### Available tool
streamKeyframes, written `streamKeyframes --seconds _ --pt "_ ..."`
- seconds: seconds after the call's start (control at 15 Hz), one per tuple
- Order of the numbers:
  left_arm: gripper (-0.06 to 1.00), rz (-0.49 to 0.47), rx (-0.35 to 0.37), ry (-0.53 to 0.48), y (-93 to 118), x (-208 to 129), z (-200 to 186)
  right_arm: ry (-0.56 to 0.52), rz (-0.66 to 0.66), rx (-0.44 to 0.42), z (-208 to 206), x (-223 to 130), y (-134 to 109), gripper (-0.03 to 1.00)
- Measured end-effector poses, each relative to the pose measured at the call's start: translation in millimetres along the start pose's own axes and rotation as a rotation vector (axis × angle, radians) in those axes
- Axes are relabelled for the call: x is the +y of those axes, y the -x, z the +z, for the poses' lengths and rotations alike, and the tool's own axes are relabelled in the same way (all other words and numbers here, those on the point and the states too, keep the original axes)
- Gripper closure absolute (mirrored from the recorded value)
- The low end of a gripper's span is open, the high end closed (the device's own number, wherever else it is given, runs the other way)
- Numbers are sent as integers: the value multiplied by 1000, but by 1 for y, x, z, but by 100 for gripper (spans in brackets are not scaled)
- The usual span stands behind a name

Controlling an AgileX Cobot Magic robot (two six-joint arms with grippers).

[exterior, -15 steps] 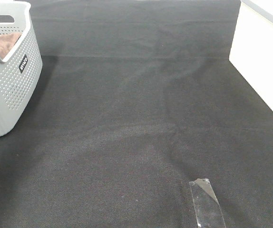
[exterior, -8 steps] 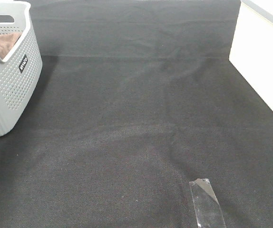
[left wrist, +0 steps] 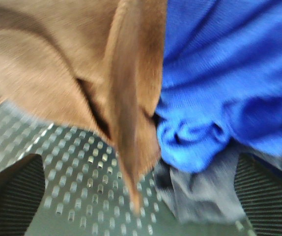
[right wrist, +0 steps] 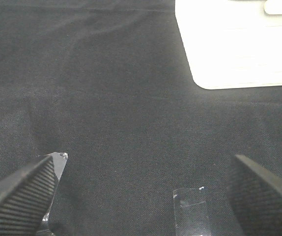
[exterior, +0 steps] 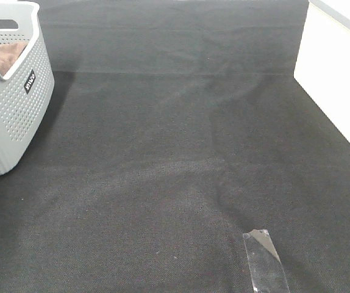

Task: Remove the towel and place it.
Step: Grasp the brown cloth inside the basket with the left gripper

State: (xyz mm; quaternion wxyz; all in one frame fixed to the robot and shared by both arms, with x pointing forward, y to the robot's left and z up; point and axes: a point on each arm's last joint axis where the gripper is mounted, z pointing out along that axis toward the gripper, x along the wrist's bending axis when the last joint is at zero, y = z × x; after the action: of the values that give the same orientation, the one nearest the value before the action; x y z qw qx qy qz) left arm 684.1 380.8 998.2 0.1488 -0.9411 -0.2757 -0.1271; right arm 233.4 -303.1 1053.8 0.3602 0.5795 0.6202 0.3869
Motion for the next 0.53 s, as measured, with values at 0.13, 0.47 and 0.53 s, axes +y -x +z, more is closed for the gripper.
streamKeyframes --seconds 0.13,0.47,0.53 --pt "-3 7 -14 12 -4 5 6 0 0 0 0 0 0 6" --pt "60 15 -39 19 -3 6 4 0 0 0 0 0 0 6" --pt "81 -8 -37 12 -3 6 4 0 0 0 0 0 0 6"
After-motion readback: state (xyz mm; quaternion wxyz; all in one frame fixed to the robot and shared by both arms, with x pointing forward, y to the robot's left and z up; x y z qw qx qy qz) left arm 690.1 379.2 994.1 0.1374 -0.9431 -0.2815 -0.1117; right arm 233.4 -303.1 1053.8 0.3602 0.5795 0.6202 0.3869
